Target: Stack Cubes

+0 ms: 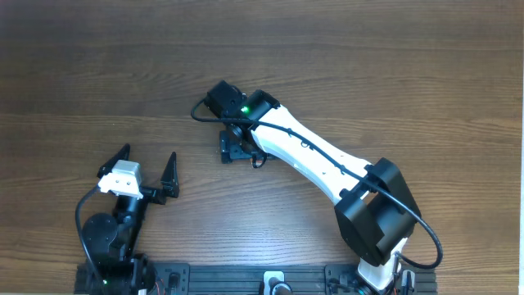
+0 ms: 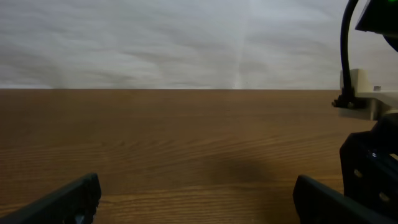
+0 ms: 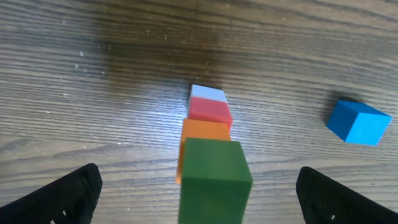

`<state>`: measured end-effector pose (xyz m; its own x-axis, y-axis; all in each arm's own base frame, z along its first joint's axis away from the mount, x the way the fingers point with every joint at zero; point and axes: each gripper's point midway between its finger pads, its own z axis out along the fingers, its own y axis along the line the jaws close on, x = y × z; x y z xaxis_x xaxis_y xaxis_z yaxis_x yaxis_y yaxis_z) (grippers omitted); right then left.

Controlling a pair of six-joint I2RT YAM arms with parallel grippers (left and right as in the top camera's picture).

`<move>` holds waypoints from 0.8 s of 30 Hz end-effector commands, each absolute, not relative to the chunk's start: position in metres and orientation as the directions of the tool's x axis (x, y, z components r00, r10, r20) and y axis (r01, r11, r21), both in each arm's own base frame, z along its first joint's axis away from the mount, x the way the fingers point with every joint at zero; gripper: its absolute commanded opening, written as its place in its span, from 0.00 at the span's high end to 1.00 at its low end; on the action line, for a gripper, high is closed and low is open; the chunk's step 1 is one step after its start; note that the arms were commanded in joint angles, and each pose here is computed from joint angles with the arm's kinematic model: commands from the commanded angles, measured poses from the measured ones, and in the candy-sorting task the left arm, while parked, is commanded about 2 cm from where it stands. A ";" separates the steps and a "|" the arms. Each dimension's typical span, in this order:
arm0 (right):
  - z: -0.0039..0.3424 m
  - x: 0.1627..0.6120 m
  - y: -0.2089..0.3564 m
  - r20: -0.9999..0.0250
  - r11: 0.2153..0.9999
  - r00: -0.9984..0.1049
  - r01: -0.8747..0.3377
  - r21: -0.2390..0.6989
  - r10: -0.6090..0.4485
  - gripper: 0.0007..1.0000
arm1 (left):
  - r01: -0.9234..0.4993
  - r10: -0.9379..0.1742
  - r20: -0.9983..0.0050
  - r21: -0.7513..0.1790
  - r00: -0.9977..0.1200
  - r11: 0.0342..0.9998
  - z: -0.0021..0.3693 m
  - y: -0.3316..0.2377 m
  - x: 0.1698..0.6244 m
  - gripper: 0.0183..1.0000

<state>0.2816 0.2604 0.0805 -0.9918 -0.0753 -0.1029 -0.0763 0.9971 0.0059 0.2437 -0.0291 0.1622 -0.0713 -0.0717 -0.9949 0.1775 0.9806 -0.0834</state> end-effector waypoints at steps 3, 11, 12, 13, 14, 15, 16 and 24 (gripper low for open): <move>0.122 0.284 0.258 -0.197 0.991 -0.975 -0.117 0.064 -0.102 0.01 | 0.188 -0.060 -0.996 -0.072 -0.065 0.980 0.162 -0.030 0.243 0.00; 0.202 0.284 0.208 -0.356 0.992 -0.933 -0.088 0.094 -0.049 0.01 | 0.188 -0.060 -0.996 -0.072 -0.065 0.980 0.162 -0.030 0.243 0.00; 0.208 0.282 0.191 -0.356 0.995 -0.934 -0.063 0.076 -0.032 0.01 | 0.188 -0.060 -0.996 -0.072 -0.065 0.980 0.162 -0.030 0.243 0.00; 0.209 0.281 0.181 -0.351 0.997 -0.936 -0.046 0.061 -0.022 0.01 | 0.188 -0.060 -0.996 -0.072 -0.065 0.980 0.162 -0.030 0.243 0.00; 0.209 0.279 0.168 -0.336 0.999 -0.942 -0.025 0.038 -0.010 0.01 | 0.188 -0.060 -0.996 -0.072 -0.065 0.980 0.162 -0.030 0.243 0.00; 0.207 0.277 0.160 -0.322 1.000 -0.947 -0.014 0.024 -0.006 0.01 | 0.188 -0.060 -0.996 -0.072 -0.065 0.980 0.162 -0.030 0.243 0.00; 0.202 0.275 0.152 -0.300 1.000 -0.954 -0.003 0.007 0.000 0.01 | 0.188 -0.060 -0.996 -0.072 -0.065 0.980 0.162 -0.030 0.243 0.00; 0.110 0.267 0.130 -0.177 1.000 -0.984 0.012 0.006 0.013 0.01 | 0.188 -0.060 -0.996 -0.072 -0.065 0.980 0.162 -0.030 0.243 0.00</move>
<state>0.2761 0.1374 0.1452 -0.9681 0.0376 -0.2477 0.0373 0.9993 0.0058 0.2437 -0.0290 0.1625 -0.0701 -0.0717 -0.9950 0.1772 0.9807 -0.0831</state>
